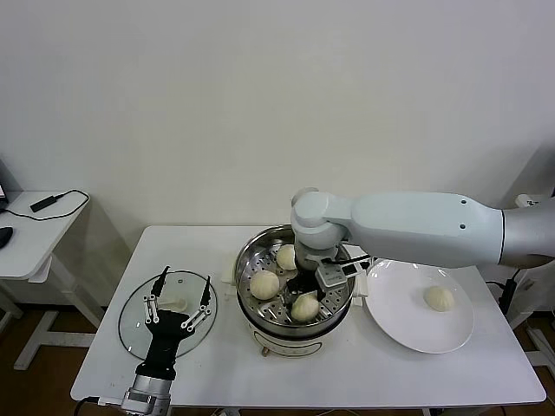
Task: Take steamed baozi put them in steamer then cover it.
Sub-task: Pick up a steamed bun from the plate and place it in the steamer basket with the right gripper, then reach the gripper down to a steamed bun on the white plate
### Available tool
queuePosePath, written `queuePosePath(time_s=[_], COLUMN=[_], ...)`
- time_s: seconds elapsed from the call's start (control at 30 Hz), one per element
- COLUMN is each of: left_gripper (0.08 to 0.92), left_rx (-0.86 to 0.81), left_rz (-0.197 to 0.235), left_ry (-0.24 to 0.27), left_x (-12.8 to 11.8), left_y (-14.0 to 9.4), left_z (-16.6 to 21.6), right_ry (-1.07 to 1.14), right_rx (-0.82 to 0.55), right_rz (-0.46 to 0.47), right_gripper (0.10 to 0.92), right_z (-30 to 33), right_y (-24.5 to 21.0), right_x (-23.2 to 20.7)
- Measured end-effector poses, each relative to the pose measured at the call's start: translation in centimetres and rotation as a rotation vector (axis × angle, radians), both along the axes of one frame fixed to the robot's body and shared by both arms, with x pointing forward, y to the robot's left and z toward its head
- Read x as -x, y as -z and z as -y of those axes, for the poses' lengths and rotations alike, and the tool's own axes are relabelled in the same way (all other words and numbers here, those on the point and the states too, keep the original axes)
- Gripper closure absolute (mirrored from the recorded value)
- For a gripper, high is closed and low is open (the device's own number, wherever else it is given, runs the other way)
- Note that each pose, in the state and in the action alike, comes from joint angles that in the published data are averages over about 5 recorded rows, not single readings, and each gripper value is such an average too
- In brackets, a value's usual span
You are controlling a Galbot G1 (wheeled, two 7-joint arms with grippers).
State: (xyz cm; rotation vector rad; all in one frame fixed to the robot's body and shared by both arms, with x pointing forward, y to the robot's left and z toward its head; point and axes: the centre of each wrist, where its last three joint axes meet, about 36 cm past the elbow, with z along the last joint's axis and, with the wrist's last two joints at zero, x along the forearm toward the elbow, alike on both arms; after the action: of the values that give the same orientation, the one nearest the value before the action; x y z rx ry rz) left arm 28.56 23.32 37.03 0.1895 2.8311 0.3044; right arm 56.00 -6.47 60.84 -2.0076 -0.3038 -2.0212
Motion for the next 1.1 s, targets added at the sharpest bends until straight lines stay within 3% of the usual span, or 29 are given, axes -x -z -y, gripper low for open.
queuePosePath(time_s=[0.33, 0.6, 0.87, 1.1], left_gripper=[0.177, 0.177, 0.177, 0.177], left_rx=[0.002, 0.003, 0.003, 0.003], left_rz=[0.002, 0.003, 0.0, -0.002], left_ry=[-0.001, -0.001, 0.005, 0.014], left_x=[-0.1, -0.1, -0.1, -0.1], left_y=[0.0, 0.0, 0.1, 0.1], left_z=[0.0, 0.1, 0.2, 0.5], right_ry=[0.012, 0.134, 0.585, 1.089], right_rx=[-0.011, -0.069, -0.176, -0.243], right_rz=[0.011, 0.063, 0.088, 0.039], right_gripper=[0.2, 0.2, 0.2, 0.2], right_z=[0.2, 2.9, 12.2, 23.9], right_y=[-0.4, -4.1, -8.5, -8.6], right_x=[-0.2, -2.0, -6.3, -9.7])
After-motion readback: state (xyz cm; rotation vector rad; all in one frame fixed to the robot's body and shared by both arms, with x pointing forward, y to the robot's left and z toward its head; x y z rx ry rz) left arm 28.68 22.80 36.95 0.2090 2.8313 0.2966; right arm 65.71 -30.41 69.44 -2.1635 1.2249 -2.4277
